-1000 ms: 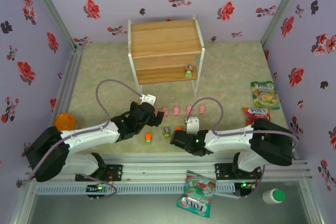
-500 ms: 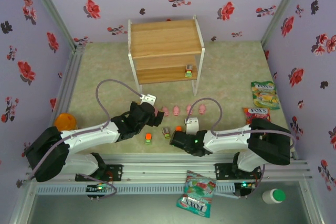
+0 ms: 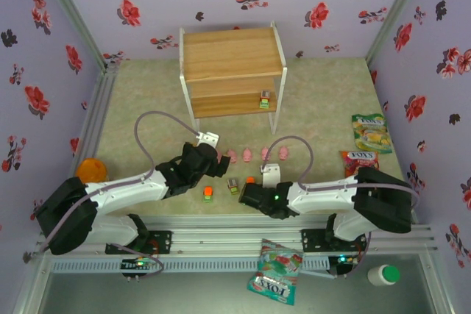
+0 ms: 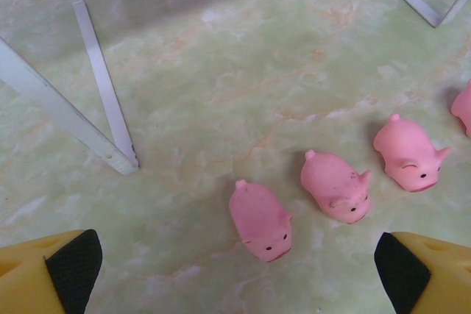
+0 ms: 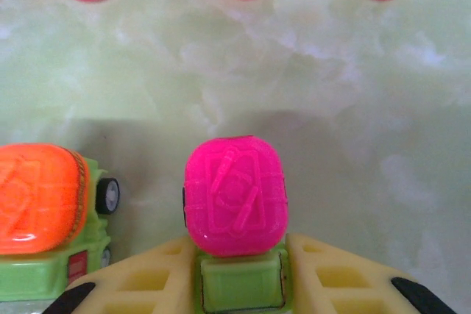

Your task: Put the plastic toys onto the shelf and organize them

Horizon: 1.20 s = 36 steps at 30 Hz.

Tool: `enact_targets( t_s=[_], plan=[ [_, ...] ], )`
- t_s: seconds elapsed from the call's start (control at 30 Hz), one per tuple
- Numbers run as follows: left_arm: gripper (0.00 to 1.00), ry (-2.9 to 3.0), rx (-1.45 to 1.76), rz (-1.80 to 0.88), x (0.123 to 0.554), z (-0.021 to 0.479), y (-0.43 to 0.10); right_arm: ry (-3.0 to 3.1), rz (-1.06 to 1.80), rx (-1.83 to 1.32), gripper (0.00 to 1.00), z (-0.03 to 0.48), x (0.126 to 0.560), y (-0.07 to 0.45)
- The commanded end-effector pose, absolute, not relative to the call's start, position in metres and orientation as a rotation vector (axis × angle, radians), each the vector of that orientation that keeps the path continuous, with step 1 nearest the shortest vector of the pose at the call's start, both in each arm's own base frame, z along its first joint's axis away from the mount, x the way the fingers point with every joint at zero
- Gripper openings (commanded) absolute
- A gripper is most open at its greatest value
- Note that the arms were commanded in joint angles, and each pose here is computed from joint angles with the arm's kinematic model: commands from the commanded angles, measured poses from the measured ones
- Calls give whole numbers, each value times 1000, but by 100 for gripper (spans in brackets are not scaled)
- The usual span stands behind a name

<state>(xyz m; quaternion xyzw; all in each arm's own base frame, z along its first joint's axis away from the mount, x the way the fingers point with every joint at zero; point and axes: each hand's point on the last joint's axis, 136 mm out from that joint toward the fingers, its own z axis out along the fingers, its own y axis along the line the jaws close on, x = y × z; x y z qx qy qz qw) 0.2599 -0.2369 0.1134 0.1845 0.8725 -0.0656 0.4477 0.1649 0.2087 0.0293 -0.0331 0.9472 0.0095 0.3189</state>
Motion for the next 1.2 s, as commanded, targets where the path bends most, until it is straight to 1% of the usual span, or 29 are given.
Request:
enact_targets(
  t_s=[0.0,0.37,0.93,1.17],
  plan=[
    [100,2155,463,-170,263,120,-241,2422,-4,-98,30,54,173,207],
    [100,2160,466,-178,263,118,-243,2353,24,-107,28,94,190,215],
    [100,2166,475,-191,262,118,-245,2240,65,-74,27,173,252,226],
    [100,2167,475,-192,261,118,-245,2194,93,-73,27,200,277,241]
  ],
)
